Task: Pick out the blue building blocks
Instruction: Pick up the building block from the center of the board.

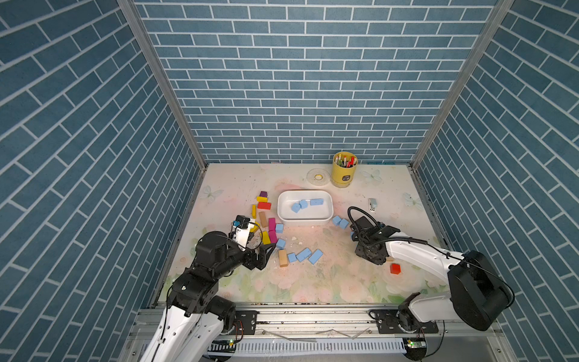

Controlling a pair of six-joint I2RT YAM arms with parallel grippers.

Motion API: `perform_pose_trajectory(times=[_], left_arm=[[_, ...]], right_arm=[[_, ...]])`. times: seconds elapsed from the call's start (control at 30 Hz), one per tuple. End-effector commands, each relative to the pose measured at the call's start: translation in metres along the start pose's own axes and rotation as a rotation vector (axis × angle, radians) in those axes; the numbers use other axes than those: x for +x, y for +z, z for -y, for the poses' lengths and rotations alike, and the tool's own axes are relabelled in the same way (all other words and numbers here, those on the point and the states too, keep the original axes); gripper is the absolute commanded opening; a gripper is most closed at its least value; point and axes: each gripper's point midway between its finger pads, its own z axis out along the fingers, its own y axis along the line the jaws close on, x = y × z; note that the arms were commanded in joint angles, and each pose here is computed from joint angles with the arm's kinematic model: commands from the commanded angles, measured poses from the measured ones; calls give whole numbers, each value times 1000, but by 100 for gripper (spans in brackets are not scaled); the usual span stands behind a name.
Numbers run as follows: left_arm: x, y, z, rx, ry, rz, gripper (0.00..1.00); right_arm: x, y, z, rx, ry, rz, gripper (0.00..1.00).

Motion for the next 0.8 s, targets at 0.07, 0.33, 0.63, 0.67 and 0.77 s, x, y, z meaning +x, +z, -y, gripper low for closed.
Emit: perform_pose_trajectory(times=[0.07, 0.33, 0.63, 0.67, 0.77], left_arm=[[4, 2, -3, -10, 1, -10, 99], [4, 2, -4, -15, 3, -13, 99], [4, 2, -4, -18, 2, -13, 99], [4, 2, -4, -16, 2, -15, 99], [4, 2, -4, -14, 2, -15, 99]], right_arm=[[2, 5, 7, 37, 39, 1, 39], [-2, -1, 7, 30, 45, 18, 27], [-19, -29, -2, -35, 56, 75, 22], [-22, -34, -4, -49, 54, 86, 22], [-31, -46, -12, -86, 40, 114, 21]])
